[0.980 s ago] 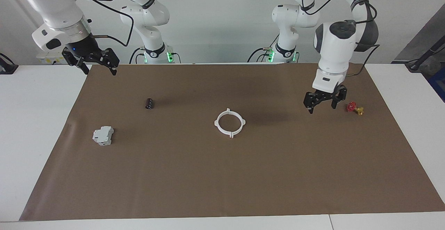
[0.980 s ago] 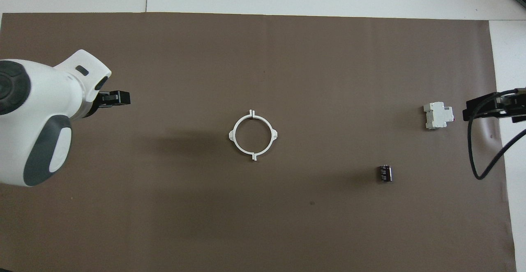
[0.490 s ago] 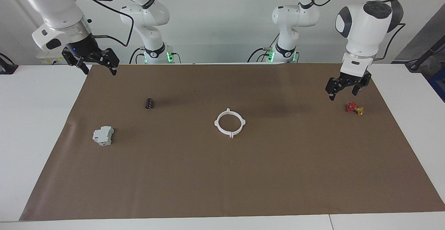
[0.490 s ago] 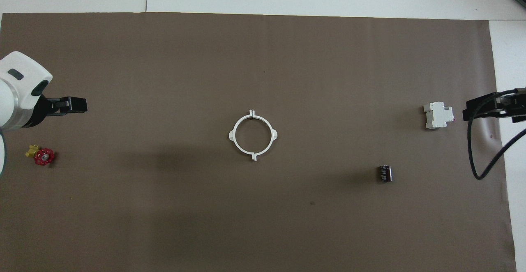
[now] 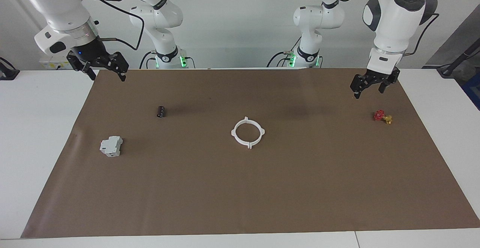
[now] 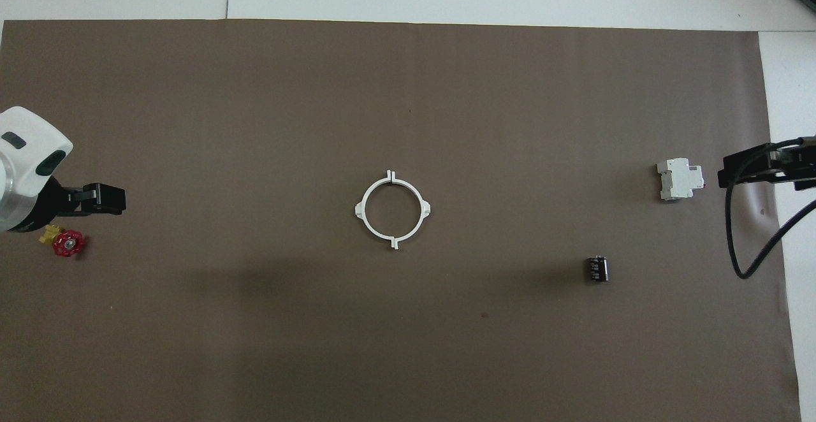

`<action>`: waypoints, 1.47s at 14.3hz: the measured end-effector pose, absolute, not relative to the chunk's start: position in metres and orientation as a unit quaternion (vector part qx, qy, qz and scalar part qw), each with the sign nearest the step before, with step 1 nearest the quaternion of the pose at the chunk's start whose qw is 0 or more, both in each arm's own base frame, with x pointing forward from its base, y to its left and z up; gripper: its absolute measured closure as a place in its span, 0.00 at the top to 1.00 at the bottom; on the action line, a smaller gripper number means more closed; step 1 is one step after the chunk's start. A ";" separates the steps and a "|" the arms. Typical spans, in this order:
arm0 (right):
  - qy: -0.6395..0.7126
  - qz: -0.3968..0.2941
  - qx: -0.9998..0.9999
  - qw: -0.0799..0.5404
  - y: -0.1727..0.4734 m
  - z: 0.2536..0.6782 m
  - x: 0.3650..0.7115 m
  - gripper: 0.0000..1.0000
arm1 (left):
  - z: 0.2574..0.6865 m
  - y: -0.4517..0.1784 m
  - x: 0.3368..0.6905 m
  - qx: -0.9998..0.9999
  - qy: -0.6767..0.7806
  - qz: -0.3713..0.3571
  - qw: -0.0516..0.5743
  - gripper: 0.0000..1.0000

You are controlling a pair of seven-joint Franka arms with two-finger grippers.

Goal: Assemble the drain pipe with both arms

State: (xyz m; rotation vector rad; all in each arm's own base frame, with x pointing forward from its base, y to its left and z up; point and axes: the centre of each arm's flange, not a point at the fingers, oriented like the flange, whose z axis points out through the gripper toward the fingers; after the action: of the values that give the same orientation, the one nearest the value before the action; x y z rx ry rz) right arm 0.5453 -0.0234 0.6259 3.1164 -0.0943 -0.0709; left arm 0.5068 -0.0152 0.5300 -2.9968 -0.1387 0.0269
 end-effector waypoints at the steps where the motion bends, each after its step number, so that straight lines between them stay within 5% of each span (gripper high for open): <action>1: -0.030 -0.023 0.999 0.011 -0.023 0.626 0.545 1.00 | 0.531 -0.012 0.505 -0.996 -0.044 0.017 0.071 1.00; 9: -0.030 -0.023 0.999 0.011 -0.023 0.626 0.545 1.00 | 0.610 -0.003 0.510 -1.000 -0.010 -0.022 0.015 1.00; 21: -0.030 -0.023 0.999 0.011 -0.023 0.626 0.545 1.00 | 0.620 -0.030 0.508 -1.000 0.015 -0.020 0.014 1.00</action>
State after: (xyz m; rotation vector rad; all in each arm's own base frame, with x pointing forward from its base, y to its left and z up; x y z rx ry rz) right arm 0.5453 -0.0234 0.6259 3.1165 -0.0943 -0.0709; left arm 0.5078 -0.0299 0.6203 -3.1122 0.0466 -0.0635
